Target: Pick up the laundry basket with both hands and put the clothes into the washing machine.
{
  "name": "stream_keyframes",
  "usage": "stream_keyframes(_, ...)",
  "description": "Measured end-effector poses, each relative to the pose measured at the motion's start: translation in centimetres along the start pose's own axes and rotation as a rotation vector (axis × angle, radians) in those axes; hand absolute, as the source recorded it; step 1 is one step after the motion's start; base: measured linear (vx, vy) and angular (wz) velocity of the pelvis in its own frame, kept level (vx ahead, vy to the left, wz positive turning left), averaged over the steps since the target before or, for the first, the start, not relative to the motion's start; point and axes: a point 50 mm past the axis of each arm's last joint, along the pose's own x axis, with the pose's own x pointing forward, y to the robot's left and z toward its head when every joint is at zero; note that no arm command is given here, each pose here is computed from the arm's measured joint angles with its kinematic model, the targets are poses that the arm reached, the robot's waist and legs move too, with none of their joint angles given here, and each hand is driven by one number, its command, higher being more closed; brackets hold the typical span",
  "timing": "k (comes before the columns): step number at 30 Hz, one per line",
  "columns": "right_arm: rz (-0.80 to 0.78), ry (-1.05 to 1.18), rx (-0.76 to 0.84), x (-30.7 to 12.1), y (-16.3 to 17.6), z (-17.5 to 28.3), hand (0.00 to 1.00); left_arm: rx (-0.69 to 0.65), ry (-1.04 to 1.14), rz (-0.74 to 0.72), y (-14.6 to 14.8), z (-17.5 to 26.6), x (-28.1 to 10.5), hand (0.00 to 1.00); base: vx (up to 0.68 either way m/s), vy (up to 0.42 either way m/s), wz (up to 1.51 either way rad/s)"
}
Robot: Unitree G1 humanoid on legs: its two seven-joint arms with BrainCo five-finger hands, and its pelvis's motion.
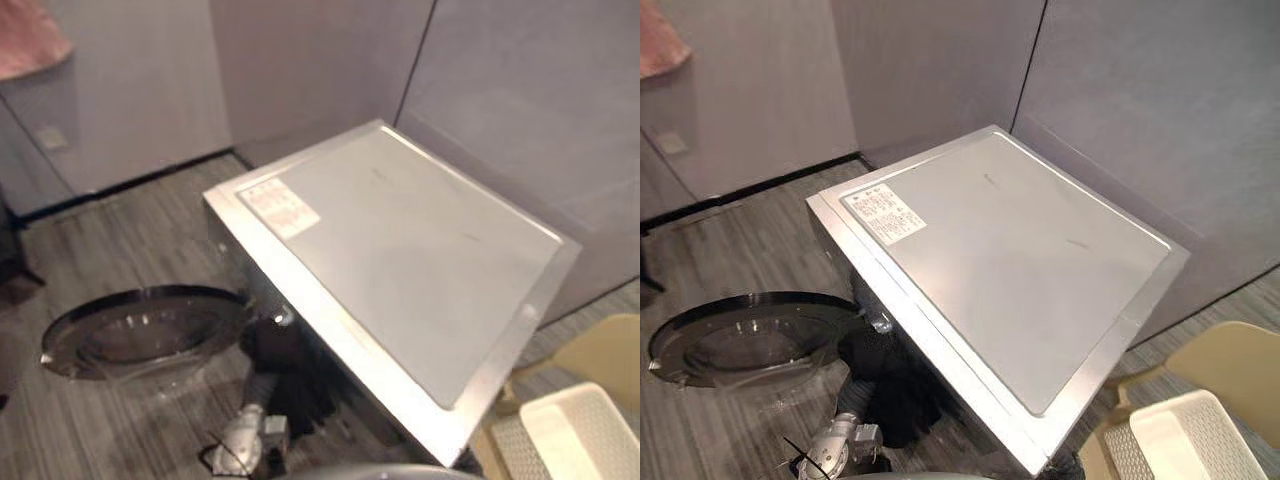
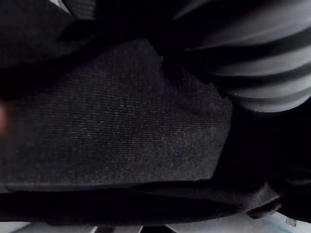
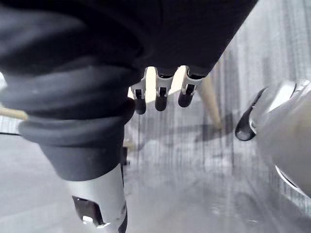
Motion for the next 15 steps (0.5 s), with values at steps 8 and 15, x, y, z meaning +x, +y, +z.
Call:
stream_keyframes(8, -0.008, -0.025, 0.011, 0.3, -0.3, 1.1, 0.0, 0.036, -0.074, -0.035, -0.4, 1.9, 2.1, 1.0, -0.15, 0.153, -0.5)
stream_keyframes(15, 0.107, -0.074, -0.034, -0.3, 2.1, 1.6, 0.0, 0.025, -0.054, 0.084, 1.6, 1.4, 1.6, 1.0, -0.11, 0.003, -0.69)
